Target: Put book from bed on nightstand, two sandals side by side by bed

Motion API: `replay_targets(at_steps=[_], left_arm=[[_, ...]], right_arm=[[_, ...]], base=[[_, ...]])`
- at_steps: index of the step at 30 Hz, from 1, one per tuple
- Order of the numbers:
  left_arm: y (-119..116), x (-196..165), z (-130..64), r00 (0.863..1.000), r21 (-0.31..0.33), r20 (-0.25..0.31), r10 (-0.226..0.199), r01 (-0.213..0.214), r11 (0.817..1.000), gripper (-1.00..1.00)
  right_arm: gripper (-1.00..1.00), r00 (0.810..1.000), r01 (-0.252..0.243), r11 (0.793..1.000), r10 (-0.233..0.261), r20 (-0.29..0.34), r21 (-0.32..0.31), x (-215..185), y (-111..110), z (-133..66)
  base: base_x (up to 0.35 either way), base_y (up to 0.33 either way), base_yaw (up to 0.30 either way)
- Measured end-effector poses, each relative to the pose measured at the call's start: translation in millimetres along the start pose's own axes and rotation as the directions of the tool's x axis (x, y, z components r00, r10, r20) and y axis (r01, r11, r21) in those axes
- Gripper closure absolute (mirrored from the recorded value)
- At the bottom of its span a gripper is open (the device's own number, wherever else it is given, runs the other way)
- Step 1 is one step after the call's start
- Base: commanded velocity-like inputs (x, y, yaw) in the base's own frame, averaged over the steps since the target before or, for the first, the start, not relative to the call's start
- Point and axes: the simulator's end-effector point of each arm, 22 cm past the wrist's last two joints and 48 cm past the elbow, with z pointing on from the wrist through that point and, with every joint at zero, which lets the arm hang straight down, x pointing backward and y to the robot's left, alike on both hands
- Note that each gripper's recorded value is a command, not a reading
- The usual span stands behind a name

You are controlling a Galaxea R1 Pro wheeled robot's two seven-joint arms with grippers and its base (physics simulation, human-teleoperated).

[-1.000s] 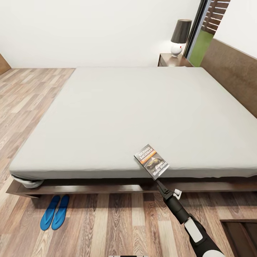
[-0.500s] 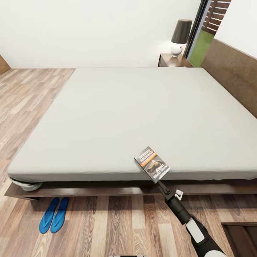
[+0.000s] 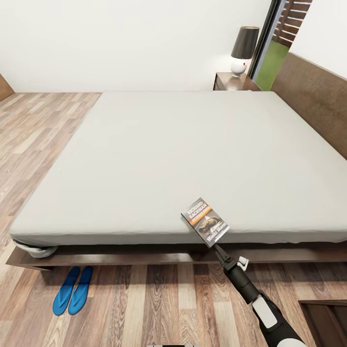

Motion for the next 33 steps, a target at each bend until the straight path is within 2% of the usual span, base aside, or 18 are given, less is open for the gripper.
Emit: replay_targets(at_steps=[33], left_arm=[[0.1,0.1,0.1,1.0,0.0,0.0,0.002,-0.002,1.0,-1.0]], right_arm=[[-1.0,1.0,-0.001,1.0,0.001,0.0,0.002,0.2,-0.6,-0.3]], base=[[0.0,0.001,0.0]])
